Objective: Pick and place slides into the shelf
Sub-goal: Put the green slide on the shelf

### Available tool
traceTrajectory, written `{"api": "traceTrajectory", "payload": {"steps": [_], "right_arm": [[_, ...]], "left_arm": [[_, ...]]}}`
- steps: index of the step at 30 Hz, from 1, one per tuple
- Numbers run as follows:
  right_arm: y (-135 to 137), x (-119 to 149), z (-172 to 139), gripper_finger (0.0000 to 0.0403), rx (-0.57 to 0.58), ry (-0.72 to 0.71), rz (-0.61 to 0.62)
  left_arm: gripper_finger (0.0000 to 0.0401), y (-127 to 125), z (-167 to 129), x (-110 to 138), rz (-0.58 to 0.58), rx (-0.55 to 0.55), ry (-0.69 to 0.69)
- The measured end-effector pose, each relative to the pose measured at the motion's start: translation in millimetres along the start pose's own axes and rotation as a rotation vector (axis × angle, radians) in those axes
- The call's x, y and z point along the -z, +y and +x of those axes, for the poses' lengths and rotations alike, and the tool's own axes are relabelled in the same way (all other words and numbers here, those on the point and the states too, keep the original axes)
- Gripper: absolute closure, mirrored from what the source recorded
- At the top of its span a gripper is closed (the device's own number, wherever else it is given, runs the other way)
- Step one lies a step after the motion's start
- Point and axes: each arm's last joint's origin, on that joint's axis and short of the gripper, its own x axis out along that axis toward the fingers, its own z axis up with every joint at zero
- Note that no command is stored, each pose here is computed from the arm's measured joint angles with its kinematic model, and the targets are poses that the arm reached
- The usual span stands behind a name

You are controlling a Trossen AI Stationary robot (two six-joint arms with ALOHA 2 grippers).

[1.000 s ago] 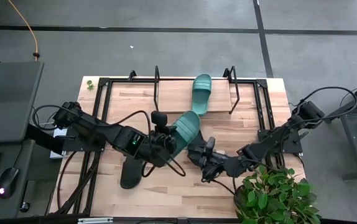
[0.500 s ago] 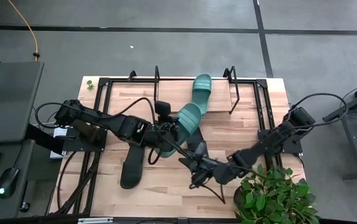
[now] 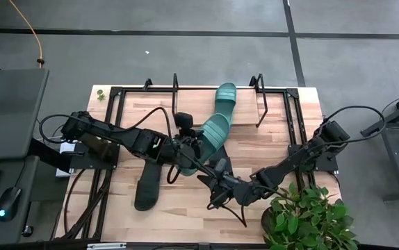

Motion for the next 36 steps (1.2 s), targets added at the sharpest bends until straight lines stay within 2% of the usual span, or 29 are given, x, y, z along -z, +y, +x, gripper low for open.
{"api": "traceTrajectory", "payload": {"steps": [9,28,32,36], "right_arm": [[-1.6,2.6,2.4,0.0151,0.02,0.035,0.008],[-1.9,4.3,4.3,0.0314,0.023,0.041,0.042],[-2.0,4.2,4.3,0.0335,0.024,0.041,0.052],[-2.5,4.3,4.3,0.0339,0.031,0.048,0.066]], "left_arm": [[0.0373,0.7,-0.2,-4.8,-0.03,0.019,-0.045],[0.0373,0.6,-0.3,-6.3,-0.048,0.035,-0.061],[0.0373,0.6,-0.3,-6.1,-0.055,0.035,-0.059],[0.0373,1.8,-1.0,-5.6,-0.058,0.028,-0.057]]}}
